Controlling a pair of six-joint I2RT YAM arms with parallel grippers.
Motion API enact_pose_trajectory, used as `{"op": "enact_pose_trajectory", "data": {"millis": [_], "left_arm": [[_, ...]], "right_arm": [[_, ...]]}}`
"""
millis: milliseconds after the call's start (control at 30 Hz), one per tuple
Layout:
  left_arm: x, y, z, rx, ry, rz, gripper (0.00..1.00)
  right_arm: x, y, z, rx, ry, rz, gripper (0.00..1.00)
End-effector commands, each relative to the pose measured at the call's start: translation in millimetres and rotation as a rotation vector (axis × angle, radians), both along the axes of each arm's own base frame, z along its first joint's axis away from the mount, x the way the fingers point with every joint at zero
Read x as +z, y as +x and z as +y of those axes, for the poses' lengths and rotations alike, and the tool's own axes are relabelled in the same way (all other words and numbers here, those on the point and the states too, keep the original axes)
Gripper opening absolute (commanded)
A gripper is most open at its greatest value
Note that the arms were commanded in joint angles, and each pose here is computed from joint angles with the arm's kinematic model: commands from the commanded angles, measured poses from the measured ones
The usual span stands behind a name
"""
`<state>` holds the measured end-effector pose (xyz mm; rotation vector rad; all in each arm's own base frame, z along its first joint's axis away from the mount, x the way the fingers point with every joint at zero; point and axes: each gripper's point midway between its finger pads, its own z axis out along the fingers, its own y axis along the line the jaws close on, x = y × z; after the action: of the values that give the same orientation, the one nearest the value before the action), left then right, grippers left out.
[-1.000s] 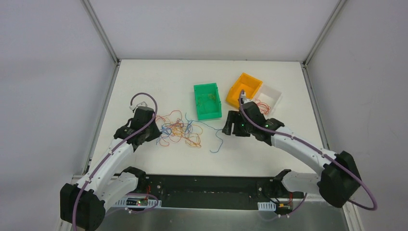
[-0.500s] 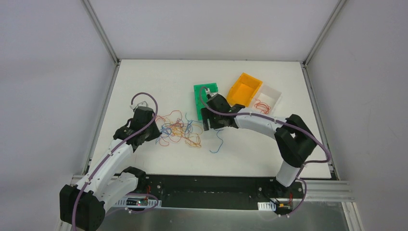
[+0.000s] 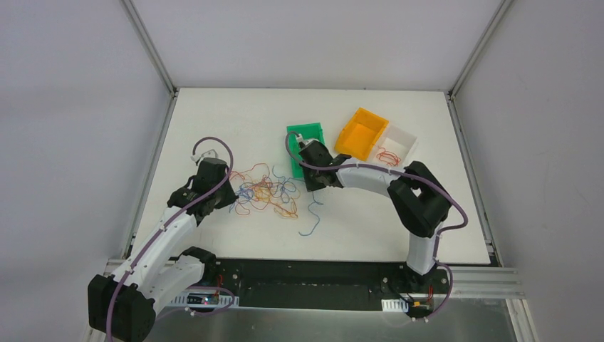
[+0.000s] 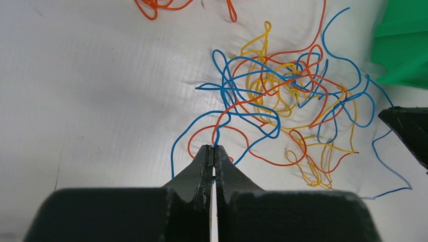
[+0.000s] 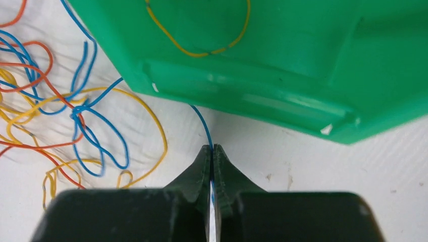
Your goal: Untangle the cables
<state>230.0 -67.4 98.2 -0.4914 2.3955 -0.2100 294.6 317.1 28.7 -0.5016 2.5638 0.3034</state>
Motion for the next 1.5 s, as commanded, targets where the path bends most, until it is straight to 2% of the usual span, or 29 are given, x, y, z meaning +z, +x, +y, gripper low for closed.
{"op": "enact_pose_trajectory", "data": {"millis": [0, 100, 300, 433, 533, 800, 933, 1000, 1033, 1133, 1167, 1333, 1467], "left_arm": [[21.1, 9.8, 17.5, 0.081, 0.049, -0.084, 0.0], [27.6, 9.9, 28.9, 0.14, 0.072, -0.108, 0.0], [39.5, 8.2, 51.6, 0.245, 0.125, -0.152, 0.0], [48.8, 5.6, 62.2, 0.299, 0.135, -0.204, 0.0], [53.1, 5.2, 64.2, 0.307, 0.136, -0.217, 0.0], [51.3, 10.7, 46.5, 0.191, 0.119, -0.167, 0.0], [48.7, 12.4, 36.6, 0.155, 0.085, -0.149, 0.0], [47.5, 14.1, 33.9, 0.146, 0.079, -0.139, 0.0], [47.0, 14.9, 33.0, 0.142, 0.078, -0.137, 0.0], [47.9, 17.3, 30.8, 0.126, 0.079, -0.135, 0.0], [48.6, 18.1, 30.5, 0.123, 0.081, -0.137, 0.0], [50.6, 19.7, 30.0, 0.111, 0.086, -0.142, 0.0], [49.7, 19.4, 29.0, 0.107, 0.082, -0.141, 0.0]], "right_arm": [[35.5, 5.6, -15.8, -0.105, 0.118, -0.072, 0.0], [54.7, 7.1, -52.3, -0.248, 0.188, -0.089, 0.0], [82.9, 8.7, -168.3, -0.65, 0.271, -0.148, 0.0], [89.7, -0.4, -219.4, -0.791, 0.294, -0.189, 0.0], [92.0, -6.9, -231.6, -0.811, 0.292, -0.186, 0.0], [98.9, -32.3, -177.8, -0.526, 0.435, -0.028, 0.01], [81.3, -66.7, -155.0, -0.401, 0.306, 0.127, 0.15], [75.8, -84.6, -140.8, -0.329, 0.267, 0.192, 0.3], [73.2, -93.1, -135.1, -0.296, 0.26, 0.223, 0.4], [71.9, -102.6, -132.1, -0.258, 0.224, 0.226, 0.87], [72.8, -100.3, -135.0, -0.267, 0.213, 0.205, 0.98], [79.9, -78.4, -135.7, -0.289, 0.205, 0.114, 1.0], [67.2, -49.3, -135.9, -0.355, 0.148, 0.069, 0.99]]}}
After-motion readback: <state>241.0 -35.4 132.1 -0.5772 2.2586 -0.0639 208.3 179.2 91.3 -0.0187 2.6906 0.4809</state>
